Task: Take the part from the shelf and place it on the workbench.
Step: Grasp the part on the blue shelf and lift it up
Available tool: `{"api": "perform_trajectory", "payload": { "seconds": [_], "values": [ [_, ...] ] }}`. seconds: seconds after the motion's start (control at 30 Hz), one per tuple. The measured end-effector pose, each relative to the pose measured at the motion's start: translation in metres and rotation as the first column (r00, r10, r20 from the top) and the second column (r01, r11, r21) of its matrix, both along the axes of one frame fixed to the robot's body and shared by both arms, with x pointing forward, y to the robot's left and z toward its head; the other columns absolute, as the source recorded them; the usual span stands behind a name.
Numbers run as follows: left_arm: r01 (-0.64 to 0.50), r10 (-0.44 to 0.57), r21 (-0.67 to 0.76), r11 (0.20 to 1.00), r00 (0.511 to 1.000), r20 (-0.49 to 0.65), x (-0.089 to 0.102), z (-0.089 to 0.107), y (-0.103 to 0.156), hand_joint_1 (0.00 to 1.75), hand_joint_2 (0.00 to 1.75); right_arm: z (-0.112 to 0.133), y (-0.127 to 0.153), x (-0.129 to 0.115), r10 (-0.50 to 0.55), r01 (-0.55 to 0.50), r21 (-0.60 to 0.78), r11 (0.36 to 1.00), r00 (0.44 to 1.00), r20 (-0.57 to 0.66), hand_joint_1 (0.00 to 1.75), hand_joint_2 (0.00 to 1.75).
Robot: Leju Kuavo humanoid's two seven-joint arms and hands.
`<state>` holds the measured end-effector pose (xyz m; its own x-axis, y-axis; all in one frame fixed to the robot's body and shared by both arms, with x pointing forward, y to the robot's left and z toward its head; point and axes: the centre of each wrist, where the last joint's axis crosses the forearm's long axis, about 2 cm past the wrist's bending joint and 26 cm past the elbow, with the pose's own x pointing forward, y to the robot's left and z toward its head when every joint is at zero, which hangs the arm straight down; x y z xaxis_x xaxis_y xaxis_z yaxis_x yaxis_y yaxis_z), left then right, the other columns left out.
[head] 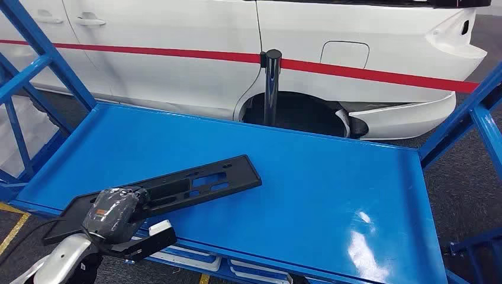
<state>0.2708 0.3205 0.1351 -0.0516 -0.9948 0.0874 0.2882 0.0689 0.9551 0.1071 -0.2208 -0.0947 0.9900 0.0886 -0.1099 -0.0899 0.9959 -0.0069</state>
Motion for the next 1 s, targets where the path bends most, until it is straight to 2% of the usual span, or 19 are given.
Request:
{"api": "perform_trajectory", "payload": {
  "seconds": [0.17, 0.23, 0.37, 0.5, 0.67, 0.77, 0.9, 1.0],
  "values": [
    [-0.021, 0.024, -0.080, 0.997, 0.999, 0.035, 0.000, 0.002, 0.003, 1.75, 1.75, 0.000, 0.000, -0.001, -0.006, 0.006, 0.001, 1.000, 1.000, -0.003, 0.00, 0.00],
    [-0.027, 0.041, -0.156, 0.987, 0.995, 0.088, 0.000, 0.006, 0.004, 1.75, 1.75, 0.000, 0.001, -0.002, -0.012, 0.012, 0.002, 1.000, 1.000, -0.005, 0.00, 0.00],
    [-0.017, 0.099, -0.322, 0.947, 0.966, 0.240, 0.006, 0.026, 0.003, 1.75, 1.75, -0.001, 0.000, -0.003, -0.029, 0.029, 0.004, 1.000, 1.000, -0.008, 0.00, 0.00],
    [0.038, 0.165, -0.457, 0.889, 0.903, 0.396, 0.008, 0.052, -0.002, 1.75, 1.75, -0.001, -0.001, -0.004, -0.044, 0.044, 0.002, 0.999, 0.999, -0.012, 0.00, 0.00],
    [0.103, 0.196, -0.508, 0.855, 0.844, 0.500, 0.007, 0.073, -0.009, 1.75, 1.75, -0.001, 0.000, -0.005, -0.053, 0.053, 0.002, 0.999, 0.998, -0.015, 0.00, 0.00],
    [0.165, 0.230, -0.531, 0.831, 0.768, 0.597, 0.005, 0.093, -0.015, 1.75, 1.75, -0.001, 0.000, -0.006, -0.065, 0.065, 0.003, 0.998, 0.998, -0.018, 0.00, 0.00],
    [0.218, 0.244, -0.500, 0.838, 0.669, 0.702, 0.000, 0.118, -0.024, 1.75, 1.75, -0.001, -0.001, -0.005, -0.073, 0.073, 0.004, 0.997, 0.997, -0.018, 0.00, 0.00],
    [0.252, 0.254, -0.492, 0.833, 0.616, 0.746, -0.005, 0.132, -0.028, 1.75, 1.75, -0.001, 0.000, -0.005, -0.070, 0.071, 0.006, 0.997, 0.997, -0.017, 0.00, 0.00]
  ]
}}
